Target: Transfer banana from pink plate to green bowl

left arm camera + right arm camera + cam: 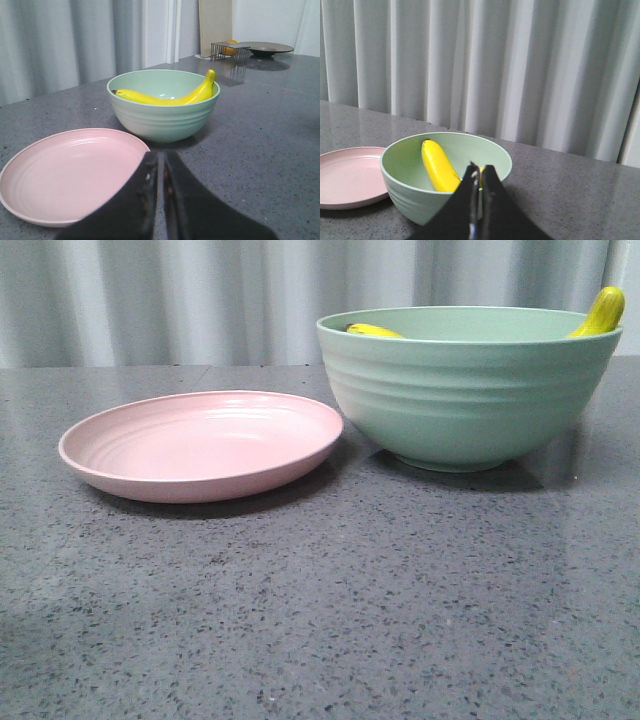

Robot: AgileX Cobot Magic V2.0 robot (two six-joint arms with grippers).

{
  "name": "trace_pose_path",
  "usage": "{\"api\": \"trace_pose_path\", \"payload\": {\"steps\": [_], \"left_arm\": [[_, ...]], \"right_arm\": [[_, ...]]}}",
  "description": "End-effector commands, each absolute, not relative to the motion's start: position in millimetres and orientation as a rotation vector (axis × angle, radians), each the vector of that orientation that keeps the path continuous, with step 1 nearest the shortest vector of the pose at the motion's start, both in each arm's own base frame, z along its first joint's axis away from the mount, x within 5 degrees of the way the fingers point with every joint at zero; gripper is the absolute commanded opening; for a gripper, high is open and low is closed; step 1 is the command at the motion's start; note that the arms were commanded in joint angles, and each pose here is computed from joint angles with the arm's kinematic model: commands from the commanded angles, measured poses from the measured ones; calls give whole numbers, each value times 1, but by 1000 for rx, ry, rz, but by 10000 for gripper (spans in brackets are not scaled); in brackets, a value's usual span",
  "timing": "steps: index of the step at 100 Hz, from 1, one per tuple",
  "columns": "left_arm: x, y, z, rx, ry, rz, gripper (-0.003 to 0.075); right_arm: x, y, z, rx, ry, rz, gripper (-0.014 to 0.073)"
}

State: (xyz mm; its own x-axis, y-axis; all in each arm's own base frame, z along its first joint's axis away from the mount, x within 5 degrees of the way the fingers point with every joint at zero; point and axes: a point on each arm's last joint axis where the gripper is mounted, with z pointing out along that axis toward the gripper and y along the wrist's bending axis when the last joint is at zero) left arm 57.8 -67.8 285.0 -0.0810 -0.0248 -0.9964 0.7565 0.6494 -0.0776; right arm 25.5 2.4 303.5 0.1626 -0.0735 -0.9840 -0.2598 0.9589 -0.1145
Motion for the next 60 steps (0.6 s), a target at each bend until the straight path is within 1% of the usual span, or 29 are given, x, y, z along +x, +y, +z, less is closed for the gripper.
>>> {"api": "trace_pose_path", "payload": {"steps": [1, 27, 38, 49, 60], "left_arm": [[59, -67, 301, 569, 1443, -756, -19], [59, -67, 301, 569, 1443, -756, -19], [61, -66, 293, 557, 1450, -727, -19], [65, -61, 280, 565, 1438, -602, -19], [72, -55, 266, 579, 1439, -429, -19]], "right_arm": [[23, 3, 316, -284, 1324, 126, -80], [23, 3, 316, -284, 1324, 126, -80], [23, 3, 316, -284, 1324, 126, -79], [23, 3, 316, -284, 1324, 126, -80], [23, 3, 316, -284, 1324, 126, -79]]}}
